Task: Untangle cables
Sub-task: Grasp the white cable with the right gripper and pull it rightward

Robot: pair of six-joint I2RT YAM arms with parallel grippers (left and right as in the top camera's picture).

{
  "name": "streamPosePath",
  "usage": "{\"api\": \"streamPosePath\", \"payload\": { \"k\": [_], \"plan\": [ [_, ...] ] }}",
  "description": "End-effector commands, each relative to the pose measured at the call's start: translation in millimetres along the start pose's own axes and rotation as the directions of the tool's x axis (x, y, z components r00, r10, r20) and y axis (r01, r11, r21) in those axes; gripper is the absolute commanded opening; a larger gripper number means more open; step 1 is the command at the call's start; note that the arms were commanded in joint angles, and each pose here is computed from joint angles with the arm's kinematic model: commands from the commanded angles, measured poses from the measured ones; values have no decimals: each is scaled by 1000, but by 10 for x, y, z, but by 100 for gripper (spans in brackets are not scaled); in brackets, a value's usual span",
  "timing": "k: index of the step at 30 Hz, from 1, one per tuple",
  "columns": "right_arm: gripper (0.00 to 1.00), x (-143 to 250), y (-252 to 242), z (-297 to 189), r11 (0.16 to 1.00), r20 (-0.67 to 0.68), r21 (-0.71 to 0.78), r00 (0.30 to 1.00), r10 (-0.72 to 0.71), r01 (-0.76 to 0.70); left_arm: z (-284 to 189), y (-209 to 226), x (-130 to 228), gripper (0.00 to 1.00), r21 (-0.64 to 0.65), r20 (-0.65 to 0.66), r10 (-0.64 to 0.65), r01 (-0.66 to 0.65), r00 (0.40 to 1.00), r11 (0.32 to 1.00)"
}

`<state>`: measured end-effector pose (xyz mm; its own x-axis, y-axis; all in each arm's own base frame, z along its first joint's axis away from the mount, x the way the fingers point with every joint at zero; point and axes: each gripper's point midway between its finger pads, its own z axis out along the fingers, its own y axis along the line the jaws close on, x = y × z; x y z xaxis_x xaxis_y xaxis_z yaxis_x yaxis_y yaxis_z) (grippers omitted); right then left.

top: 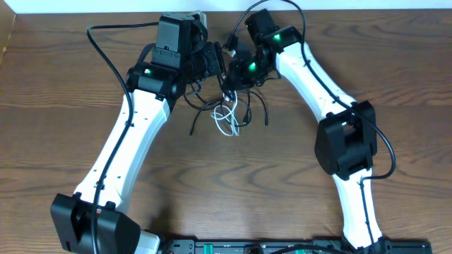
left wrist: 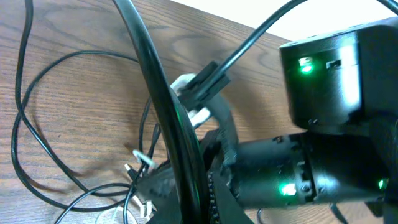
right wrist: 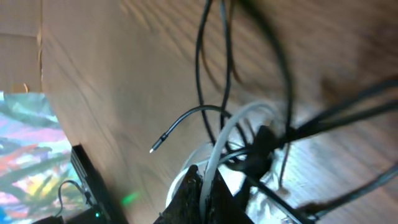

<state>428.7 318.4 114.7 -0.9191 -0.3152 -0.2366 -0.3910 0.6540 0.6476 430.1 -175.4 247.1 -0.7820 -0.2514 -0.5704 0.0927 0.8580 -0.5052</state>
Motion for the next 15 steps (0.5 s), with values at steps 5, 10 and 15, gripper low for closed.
{"api": "streamPosePath", "payload": {
  "k": [5,10,15],
  "plan": [
    [1,-278,139,-1042,999,202,-23,979,-38,43,-87,271,-33,7,-156,26,4,0,1000,988],
    [1,-273,436,-1684,980,305,-133,946,-105,151,-117,429,36,7,-237,7,0,2,1000,972],
    [1,-190,580,-2306,962,404,-173,906,-128,213,-121,447,56,8,-245,0,-2,2,1000,969]
  ]
}}
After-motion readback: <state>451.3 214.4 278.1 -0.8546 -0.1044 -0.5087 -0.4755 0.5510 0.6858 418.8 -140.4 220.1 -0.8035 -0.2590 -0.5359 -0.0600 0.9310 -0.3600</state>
